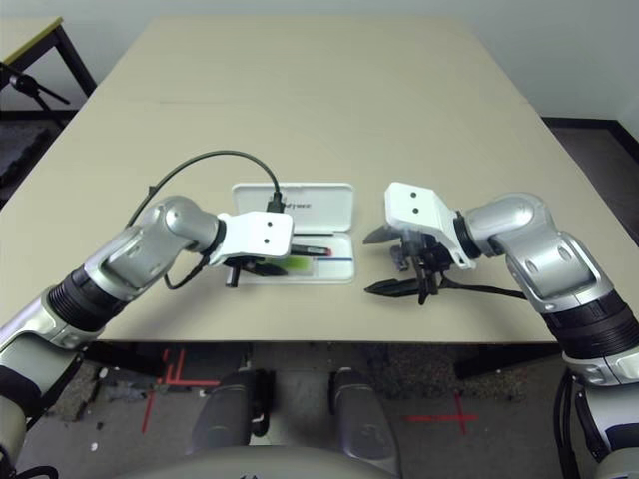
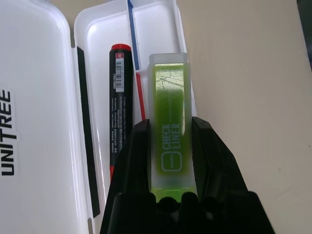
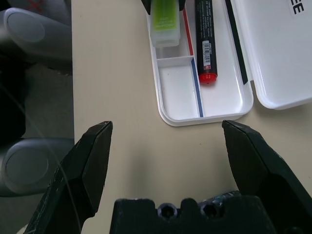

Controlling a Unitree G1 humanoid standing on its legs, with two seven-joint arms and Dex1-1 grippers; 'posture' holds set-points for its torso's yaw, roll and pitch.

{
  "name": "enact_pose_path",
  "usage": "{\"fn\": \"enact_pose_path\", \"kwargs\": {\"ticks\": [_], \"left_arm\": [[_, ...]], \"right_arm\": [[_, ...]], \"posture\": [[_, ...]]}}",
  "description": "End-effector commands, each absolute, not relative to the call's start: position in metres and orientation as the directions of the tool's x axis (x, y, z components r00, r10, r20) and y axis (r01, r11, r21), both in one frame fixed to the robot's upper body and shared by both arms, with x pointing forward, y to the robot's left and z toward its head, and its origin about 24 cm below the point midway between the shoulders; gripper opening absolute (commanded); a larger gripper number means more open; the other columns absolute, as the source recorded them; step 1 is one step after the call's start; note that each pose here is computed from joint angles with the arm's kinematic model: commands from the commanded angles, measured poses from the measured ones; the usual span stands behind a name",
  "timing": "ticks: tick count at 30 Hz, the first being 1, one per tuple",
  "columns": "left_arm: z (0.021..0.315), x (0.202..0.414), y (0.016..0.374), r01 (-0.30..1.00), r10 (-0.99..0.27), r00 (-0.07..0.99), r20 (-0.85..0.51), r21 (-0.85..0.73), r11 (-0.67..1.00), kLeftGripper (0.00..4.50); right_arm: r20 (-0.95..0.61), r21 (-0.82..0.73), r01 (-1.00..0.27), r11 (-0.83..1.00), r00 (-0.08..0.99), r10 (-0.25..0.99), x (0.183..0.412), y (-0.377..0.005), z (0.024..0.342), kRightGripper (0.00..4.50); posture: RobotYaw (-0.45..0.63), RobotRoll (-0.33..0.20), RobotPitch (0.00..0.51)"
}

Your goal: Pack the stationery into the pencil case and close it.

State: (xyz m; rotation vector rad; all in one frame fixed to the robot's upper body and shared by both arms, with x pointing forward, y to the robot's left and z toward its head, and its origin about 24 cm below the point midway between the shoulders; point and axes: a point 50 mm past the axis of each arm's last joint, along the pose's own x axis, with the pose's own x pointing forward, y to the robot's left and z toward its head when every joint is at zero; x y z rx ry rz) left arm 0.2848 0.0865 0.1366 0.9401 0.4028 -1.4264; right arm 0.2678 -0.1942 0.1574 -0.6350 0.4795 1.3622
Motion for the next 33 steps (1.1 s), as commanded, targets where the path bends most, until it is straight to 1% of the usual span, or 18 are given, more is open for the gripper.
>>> {"fn": "enact_pose_path", "kwargs": {"ticks": [1,2,3,6,9,10,12,15,23,33], "left_arm": [[0.134,0.284,0.086,0.949,-0.647,0.15,-0.748,0.292,-0.118,1.42],[0.136,0.283,0.086,0.949,-0.651,0.15,-0.744,0.293,-0.115,1.82],[0.138,0.282,0.086,0.95,-0.658,0.148,-0.739,0.292,-0.114,2.09],[0.148,0.277,0.089,0.949,-0.682,0.134,-0.719,0.292,-0.122,3.24],[0.163,0.272,0.101,0.94,-0.695,0.161,-0.701,0.323,-0.108,4.35],[0.167,0.271,0.105,0.937,-0.696,0.171,-0.698,0.334,-0.105,4.43],[0.174,0.268,0.115,0.935,-0.691,0.194,-0.696,0.344,-0.084,4.43],[0.175,0.264,0.122,0.934,-0.682,0.21,-0.701,0.349,-0.071,4.43],[0.154,0.261,0.109,0.952,-0.699,0.173,-0.694,0.299,-0.061,4.43],[0.134,0.276,0.107,0.96,-0.675,0.205,-0.709,0.281,-0.003,4.43]], "right_arm": [[-0.661,-0.139,-0.987,0.082,0.154,0.734,0.266,-0.194,0.157,4.5],[-0.662,-0.139,-0.987,0.082,0.154,0.734,0.266,-0.194,0.157,4.5],[-0.662,-0.139,-0.987,0.082,0.154,0.734,0.266,-0.194,0.157,4.5],[-0.662,-0.137,-0.987,0.081,0.152,0.734,0.266,-0.194,0.156,4.5],[-0.662,-0.136,-0.988,0.079,0.15,0.735,0.267,-0.194,0.156,4.5],[-0.661,-0.136,-0.988,0.079,0.15,0.735,0.267,-0.194,0.156,4.5],[-0.661,-0.135,-0.988,0.08,0.15,0.735,0.267,-0.194,0.155,4.5],[-0.661,-0.131,-0.988,0.079,0.146,0.736,0.268,-0.194,0.153,4.5],[-0.662,-0.132,-0.989,0.07,0.141,0.736,0.27,-0.191,0.153,4.5],[-0.67,-0.127,-0.989,0.07,0.138,0.729,0.266,-0.193,0.152,4.5]], "posture": [[-0.02,0.0,0.107],[-0.01,0.0,0.108],[-0.01,0.0,0.108],[-0.01,0.0,0.109],[0.0,0.0,0.111],[0.0,0.0,0.111],[0.0,0.0,0.113],[0.01,0.0,0.113],[0.01,0.0,0.118],[-0.01,0.0,0.127]]}}
